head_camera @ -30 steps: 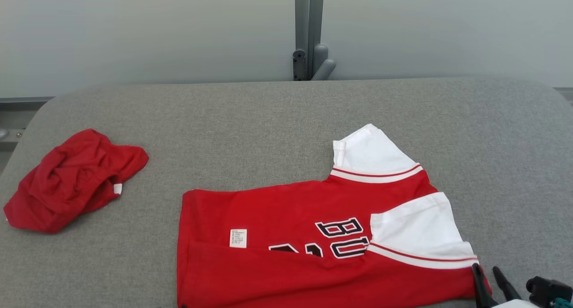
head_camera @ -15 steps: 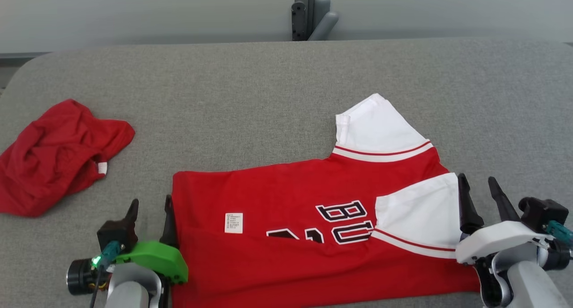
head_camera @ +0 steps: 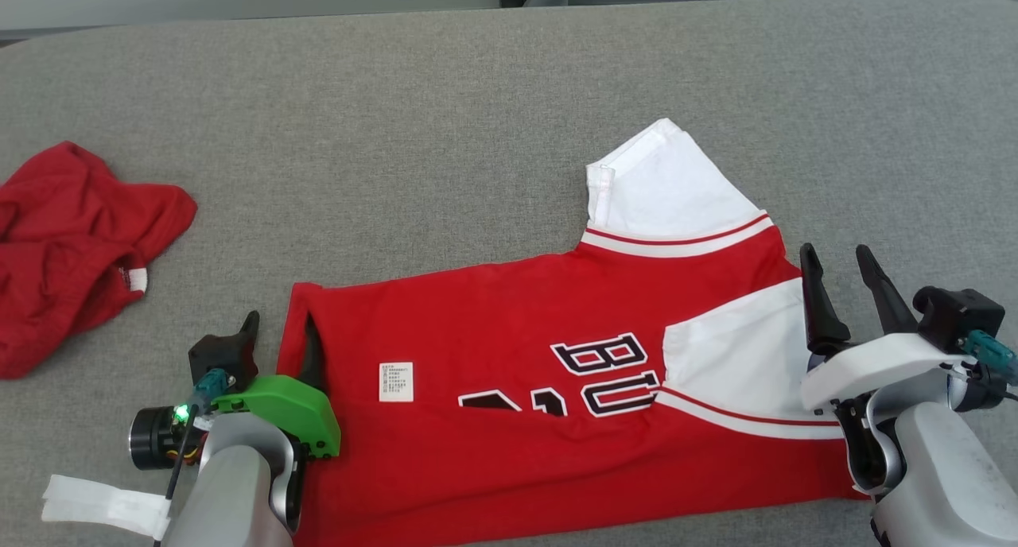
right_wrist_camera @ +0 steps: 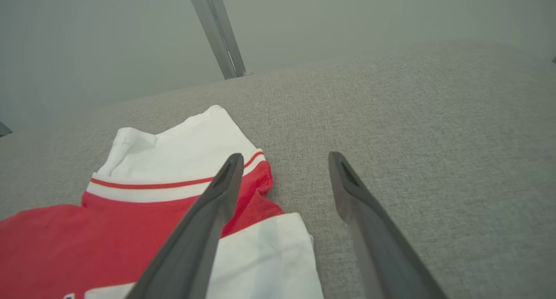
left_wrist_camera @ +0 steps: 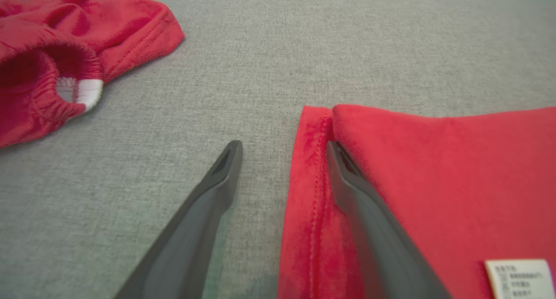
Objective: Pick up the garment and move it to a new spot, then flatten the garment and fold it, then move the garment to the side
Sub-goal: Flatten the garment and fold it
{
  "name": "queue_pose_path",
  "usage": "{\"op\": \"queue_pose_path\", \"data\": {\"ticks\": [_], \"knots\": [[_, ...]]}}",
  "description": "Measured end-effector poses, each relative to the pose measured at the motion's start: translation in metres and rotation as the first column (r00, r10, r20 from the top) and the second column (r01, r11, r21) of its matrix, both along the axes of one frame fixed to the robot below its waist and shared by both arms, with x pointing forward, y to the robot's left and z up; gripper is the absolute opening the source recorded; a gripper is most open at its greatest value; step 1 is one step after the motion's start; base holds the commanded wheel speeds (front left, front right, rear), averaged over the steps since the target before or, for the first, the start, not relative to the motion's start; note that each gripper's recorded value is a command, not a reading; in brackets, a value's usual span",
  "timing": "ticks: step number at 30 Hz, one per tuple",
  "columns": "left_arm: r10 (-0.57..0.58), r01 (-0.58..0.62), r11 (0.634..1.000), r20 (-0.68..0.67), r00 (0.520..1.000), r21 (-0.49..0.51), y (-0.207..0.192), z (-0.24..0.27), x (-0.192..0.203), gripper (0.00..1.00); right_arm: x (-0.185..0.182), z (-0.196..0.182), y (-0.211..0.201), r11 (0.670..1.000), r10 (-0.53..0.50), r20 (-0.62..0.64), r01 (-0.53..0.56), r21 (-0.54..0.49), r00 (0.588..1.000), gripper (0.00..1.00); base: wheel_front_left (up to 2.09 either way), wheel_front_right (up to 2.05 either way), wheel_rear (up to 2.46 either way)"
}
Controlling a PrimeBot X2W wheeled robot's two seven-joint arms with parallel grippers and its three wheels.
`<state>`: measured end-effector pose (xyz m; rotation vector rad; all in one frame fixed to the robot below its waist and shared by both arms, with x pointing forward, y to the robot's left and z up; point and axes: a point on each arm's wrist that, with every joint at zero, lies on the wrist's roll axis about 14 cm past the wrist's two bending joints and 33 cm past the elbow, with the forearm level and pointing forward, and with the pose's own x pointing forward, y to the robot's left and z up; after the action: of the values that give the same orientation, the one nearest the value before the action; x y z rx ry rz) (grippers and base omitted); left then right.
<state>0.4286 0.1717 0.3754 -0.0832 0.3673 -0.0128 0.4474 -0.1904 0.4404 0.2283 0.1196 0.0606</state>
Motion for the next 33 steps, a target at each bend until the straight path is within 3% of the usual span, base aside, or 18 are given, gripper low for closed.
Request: {"op": "queue_pose_path", "data": {"ticks": [6, 9, 10, 11, 12, 14, 23, 33], "knots": [[-0.014, 0.014, 1.000, -0.007, 1.000, 0.007, -0.003, -0.004, 0.007, 1.00, 0.015, 0.006, 0.003, 0.999, 0.029, 0.021, -0.029, -0.027, 0.999, 1.00, 0.00, 0.00, 0.00], [-0.027, 0.027, 1.000, -0.013, 1.000, 0.009, -0.005, -0.006, 0.009, 0.89, 0.027, 0.013, 0.008, 0.997, 0.057, 0.043, -0.055, -0.046, 0.997, 1.00, 0.00, 0.00, 0.00], [-0.030, 0.030, 0.999, -0.015, 0.999, 0.010, -0.005, -0.007, 0.010, 0.80, 0.032, 0.015, 0.010, 0.996, 0.068, 0.048, -0.066, -0.053, 0.996, 1.00, 0.00, 0.00, 0.00], [-0.032, 0.033, 0.999, -0.017, 0.999, 0.010, -0.005, -0.007, 0.010, 0.54, 0.036, 0.018, 0.012, 0.995, 0.080, 0.054, -0.077, -0.062, 0.995, 1.00, 0.00, 0.00, 0.00], [-0.038, 0.039, 0.999, -0.019, 0.999, 0.011, -0.006, -0.007, 0.011, 0.44, 0.040, 0.021, 0.013, 0.993, 0.093, 0.061, -0.089, -0.074, 0.994, 1.00, 0.00, 0.00, 0.00], [-0.057, 0.057, 0.998, -0.021, 0.998, 0.018, -0.009, -0.008, 0.012, 0.00, 0.049, 0.025, 0.016, 0.991, 0.111, 0.069, -0.105, -0.087, 0.991, 1.00, 0.00, 0.00, 0.00], [-0.067, 0.067, 0.998, 0.012, 0.998, -0.001, -0.011, 0.002, 0.016, 0.00, 0.094, 0.021, 0.037, 0.961, 0.215, -0.053, -0.221, -0.165, 0.975, 1.00, 0.00, 0.00, 0.00], [0.003, -0.003, 1.000, 0.073, 0.997, -0.001, 0.008, 0.019, 0.017, 0.00, 0.120, -0.022, 0.071, 0.899, 0.306, -0.308, -0.379, -0.217, 0.901, 1.00, 0.00, 0.00, 0.00]]}}
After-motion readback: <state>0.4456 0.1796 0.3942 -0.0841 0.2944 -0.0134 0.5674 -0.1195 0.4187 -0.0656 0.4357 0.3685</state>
